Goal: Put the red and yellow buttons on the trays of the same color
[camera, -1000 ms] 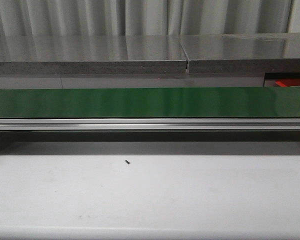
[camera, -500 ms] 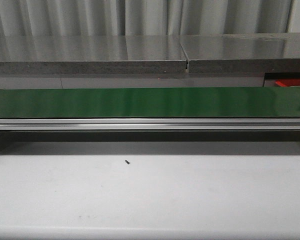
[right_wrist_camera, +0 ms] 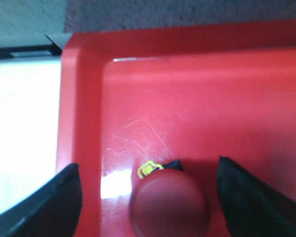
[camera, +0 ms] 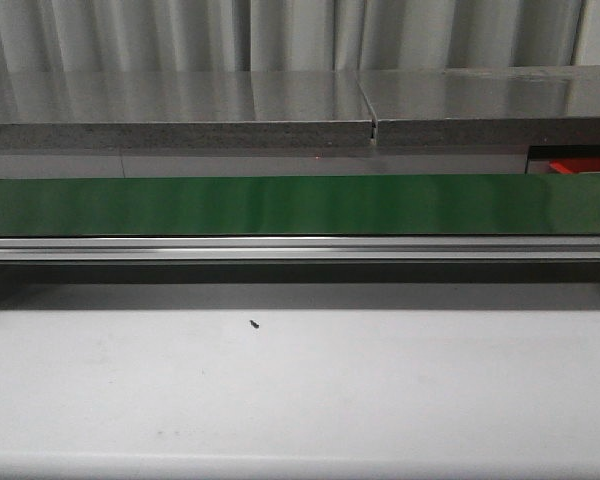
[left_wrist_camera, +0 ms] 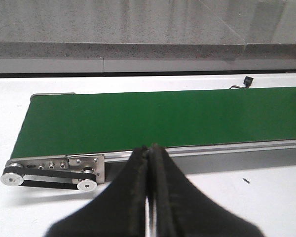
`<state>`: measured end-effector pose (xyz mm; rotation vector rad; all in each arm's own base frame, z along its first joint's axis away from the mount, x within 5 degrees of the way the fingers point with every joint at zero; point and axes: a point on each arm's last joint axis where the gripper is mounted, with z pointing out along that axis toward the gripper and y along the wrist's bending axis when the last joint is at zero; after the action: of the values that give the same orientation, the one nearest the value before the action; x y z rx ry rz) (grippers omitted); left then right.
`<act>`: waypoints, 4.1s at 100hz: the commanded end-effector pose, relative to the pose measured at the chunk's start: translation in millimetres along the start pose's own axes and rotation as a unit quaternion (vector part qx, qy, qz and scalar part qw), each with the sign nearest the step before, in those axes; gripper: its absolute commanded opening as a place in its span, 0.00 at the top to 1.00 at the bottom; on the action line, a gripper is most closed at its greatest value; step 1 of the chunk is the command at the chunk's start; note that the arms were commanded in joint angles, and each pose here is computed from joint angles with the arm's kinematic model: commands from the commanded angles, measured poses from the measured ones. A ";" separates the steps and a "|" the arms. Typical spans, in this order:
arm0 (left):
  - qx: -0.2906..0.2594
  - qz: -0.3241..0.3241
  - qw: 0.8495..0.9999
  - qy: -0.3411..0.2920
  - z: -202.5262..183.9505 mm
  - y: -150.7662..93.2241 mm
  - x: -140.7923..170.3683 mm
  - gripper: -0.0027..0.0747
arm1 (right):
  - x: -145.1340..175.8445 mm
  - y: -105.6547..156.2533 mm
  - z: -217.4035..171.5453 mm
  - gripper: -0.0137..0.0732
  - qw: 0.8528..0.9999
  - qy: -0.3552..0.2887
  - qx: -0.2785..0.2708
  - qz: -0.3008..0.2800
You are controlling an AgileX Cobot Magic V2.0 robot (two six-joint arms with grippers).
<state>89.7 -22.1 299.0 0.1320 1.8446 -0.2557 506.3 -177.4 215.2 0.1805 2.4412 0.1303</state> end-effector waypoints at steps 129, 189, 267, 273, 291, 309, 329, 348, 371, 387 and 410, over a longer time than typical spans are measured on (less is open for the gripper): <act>-0.005 -0.011 0.999 -0.041 -2.4 0.2 -13.7 0.99 | 41.4 211.9 -359.3 0.19 0.952 -0.190 -0.068 -0.228; -0.005 -0.011 0.999 -0.041 -2.4 0.2 -13.7 0.99 | 263.9 165.3 -361.9 0.19 0.937 -0.281 -0.031 -0.207; -0.005 -0.011 0.999 -0.041 -2.4 0.2 -13.7 0.99 | 331.8 152.9 -363.1 0.96 0.914 -0.346 -0.028 -0.208; -0.005 -0.011 0.999 -0.041 -2.4 0.2 -13.7 0.99 | 331.8 152.9 -363.1 0.96 0.914 -0.346 -0.028 -0.208; -0.005 -0.011 0.999 -0.041 -2.4 0.2 -13.7 0.99 | 331.8 152.9 -363.1 0.96 0.914 -0.346 -0.028 -0.208; -0.005 -0.011 0.999 -0.041 -2.4 0.2 -13.7 0.99 | 331.8 152.9 -363.1 0.96 0.914 -0.346 -0.028 -0.208; -0.005 -0.011 0.999 -0.041 -2.4 0.2 -13.7 0.99 | 332.3 152.0 -361.9 0.96 0.913 -0.347 -0.022 -0.211; -0.005 -0.011 0.999 -0.041 -2.4 0.2 -13.7 0.99 | 340.5 144.3 -350.6 0.96 0.896 -0.405 0.002 -0.184; -0.005 -0.011 0.999 -0.041 -2.4 0.2 -13.7 0.99 | 360.8 132.4 -318.2 0.96 0.894 -0.431 0.016 -0.123; -0.005 -0.011 0.999 -0.041 -2.4 0.2 -13.7 0.99 | 369.3 130.3 -296.6 0.96 0.900 -0.418 0.015 -0.122; -0.005 -0.011 0.999 -0.041 -2.4 0.2 -13.7 0.99 | 378.8 130.1 -274.1 0.96 0.889 -0.441 0.000 -0.123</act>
<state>89.7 -22.2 299.0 0.1307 1.8443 -0.2579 54.8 -1.8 195.2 -0.0555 1.6907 -0.0706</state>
